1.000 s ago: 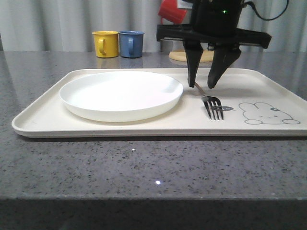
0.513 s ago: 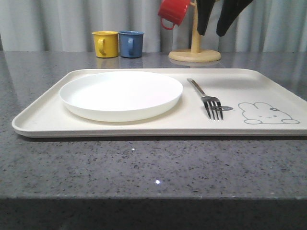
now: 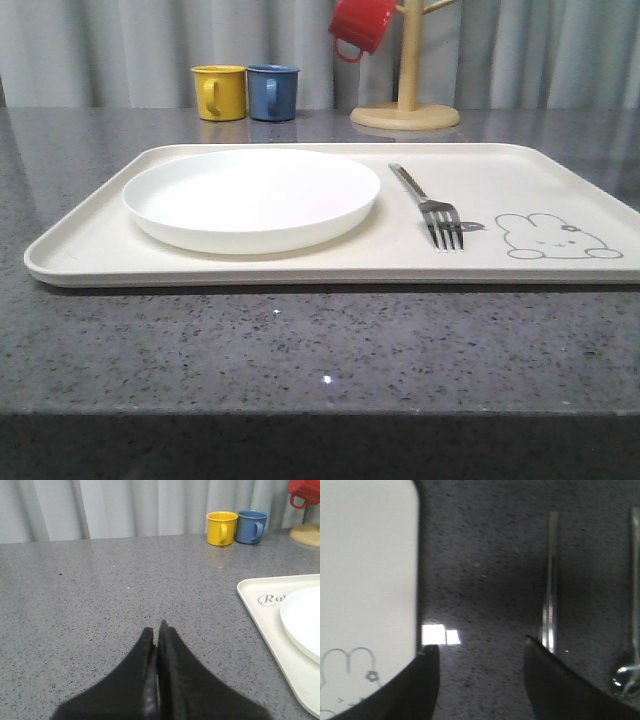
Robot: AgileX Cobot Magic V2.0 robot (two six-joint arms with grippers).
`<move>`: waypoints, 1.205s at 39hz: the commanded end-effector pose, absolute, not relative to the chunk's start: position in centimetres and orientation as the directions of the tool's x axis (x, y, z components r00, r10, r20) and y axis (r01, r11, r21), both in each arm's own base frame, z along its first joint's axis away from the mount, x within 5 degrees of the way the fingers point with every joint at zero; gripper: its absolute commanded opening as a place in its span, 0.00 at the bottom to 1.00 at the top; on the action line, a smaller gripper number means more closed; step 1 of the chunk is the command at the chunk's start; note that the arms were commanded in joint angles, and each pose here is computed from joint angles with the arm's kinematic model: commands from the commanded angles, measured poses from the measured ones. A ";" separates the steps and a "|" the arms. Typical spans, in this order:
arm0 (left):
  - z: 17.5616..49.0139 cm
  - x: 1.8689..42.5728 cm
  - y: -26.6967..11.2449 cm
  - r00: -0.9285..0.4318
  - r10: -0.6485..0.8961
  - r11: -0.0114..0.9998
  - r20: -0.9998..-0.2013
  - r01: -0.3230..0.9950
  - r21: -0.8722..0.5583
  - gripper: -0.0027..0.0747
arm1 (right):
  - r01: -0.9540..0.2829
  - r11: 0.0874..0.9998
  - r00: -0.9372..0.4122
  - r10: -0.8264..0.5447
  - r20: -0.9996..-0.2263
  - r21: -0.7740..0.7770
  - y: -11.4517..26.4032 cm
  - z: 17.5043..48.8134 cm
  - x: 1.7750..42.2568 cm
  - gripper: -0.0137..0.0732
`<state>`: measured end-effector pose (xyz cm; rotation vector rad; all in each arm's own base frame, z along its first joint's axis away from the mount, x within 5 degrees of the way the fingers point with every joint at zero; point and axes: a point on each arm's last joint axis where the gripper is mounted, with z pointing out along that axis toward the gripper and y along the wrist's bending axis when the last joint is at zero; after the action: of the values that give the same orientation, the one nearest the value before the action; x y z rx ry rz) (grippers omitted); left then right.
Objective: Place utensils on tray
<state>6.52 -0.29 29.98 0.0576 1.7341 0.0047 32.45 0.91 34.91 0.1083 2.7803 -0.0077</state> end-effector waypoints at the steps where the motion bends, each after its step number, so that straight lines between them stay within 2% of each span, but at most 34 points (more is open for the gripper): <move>1: 31.6 6.6 -0.3 -0.062 0.037 0.999 -0.997 0.031 0.035 0.01 | 0.092 0.995 -0.954 0.080 -0.288 -0.028 -1.1 35.5 30.5 0.63; 10: 31.6 6.6 -0.3 -0.062 0.037 0.999 -0.997 0.031 0.035 0.01 | 0.133 0.990 -0.977 0.124 -0.172 -0.043 -3.8 32.2 30.6 0.63; 19: 31.6 6.6 -0.3 -0.062 0.037 0.999 -0.997 0.031 0.035 0.01 | 0.133 0.991 -0.987 0.130 -0.091 -0.027 -4.4 29.6 31.8 0.62; 26: 31.6 6.6 -0.3 -0.062 0.037 0.999 -0.997 0.031 0.035 0.01 | 0.131 0.991 -0.990 0.129 -0.055 -0.028 -4.6 27.9 32.8 0.53; 39: 31.6 6.6 -0.3 -0.062 0.037 0.999 -0.997 0.031 0.035 0.01 | 0.130 0.991 -0.991 0.130 -0.027 -0.028 -4.6 26.9 33.3 0.52; 42: 31.6 6.6 -0.3 -0.062 0.037 0.999 -0.997 0.031 0.035 0.01 | 0.130 0.991 -0.991 0.130 -0.020 -0.028 -4.6 26.9 33.2 0.47; 47: 31.6 6.6 -0.3 -0.062 0.037 0.999 -0.997 0.031 0.035 0.01 | 0.130 0.991 -0.991 0.130 -0.014 -0.028 -4.6 26.9 33.2 0.27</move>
<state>6.49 -0.29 30.00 0.0575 1.7324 0.0048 34.30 -4.66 25.37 0.2087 3.0712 -0.0557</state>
